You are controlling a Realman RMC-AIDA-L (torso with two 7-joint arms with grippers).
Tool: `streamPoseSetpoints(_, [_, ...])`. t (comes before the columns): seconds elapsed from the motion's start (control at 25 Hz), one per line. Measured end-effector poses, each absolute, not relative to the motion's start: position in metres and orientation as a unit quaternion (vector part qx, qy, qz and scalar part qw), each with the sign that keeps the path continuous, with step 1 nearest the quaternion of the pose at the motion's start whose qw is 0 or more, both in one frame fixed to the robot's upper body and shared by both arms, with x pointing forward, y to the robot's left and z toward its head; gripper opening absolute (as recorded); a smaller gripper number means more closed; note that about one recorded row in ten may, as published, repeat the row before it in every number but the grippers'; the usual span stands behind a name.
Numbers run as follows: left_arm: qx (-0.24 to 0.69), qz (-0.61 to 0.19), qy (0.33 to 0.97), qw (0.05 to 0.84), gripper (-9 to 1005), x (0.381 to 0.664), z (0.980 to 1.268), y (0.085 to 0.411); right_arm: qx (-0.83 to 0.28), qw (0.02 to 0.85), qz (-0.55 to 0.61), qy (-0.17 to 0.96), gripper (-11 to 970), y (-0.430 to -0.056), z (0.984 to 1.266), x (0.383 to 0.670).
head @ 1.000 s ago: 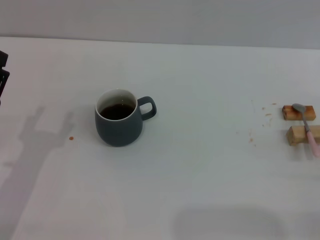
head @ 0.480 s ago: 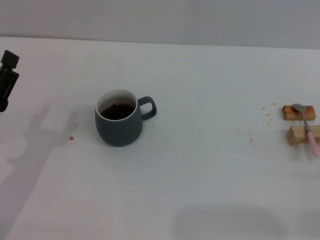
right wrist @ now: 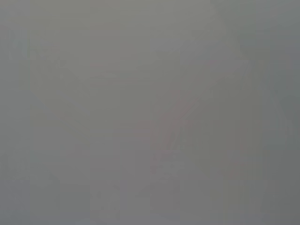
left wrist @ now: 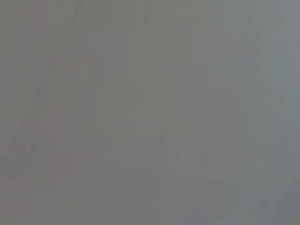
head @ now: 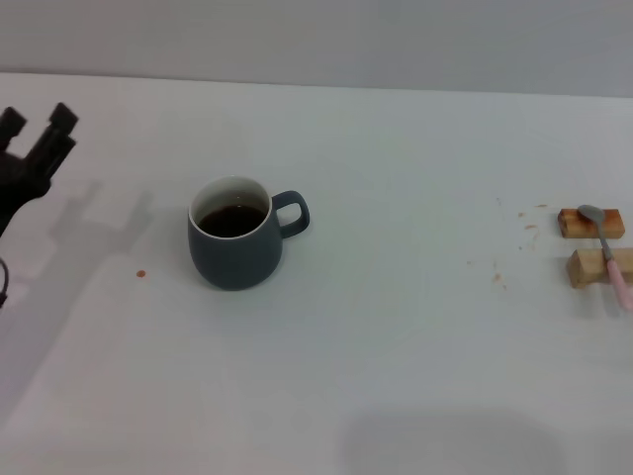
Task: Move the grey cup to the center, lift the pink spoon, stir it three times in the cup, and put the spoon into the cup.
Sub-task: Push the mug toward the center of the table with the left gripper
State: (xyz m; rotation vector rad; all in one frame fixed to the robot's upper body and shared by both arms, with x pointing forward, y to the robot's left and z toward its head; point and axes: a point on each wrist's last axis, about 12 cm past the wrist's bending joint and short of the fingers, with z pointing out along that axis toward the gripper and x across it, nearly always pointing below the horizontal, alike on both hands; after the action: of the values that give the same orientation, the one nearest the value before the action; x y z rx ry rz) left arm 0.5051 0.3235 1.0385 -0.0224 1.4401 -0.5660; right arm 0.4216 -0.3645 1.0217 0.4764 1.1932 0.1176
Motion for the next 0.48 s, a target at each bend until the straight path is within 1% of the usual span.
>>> streamPoseSetpoints(0.16, [0.015,-0.218,0.683,0.697,829,0.529,1.039,0.325,0.221,0.800,0.052,0.556,717,-0.366,1.022,0.421])
streamPoseSetpoints(0.32, [0.046,-0.195,0.706,0.679,829,0.545,1.041,0.327,0.218,0.802,0.049,0.554,717,-0.368,1.023,0.420])
streamPoseSetpoints(0.48, [0.071,-0.192,0.721,0.662,829,0.551,1.040,0.323,0.228,0.804,0.035,0.548,716,-0.374,1.023,0.413])
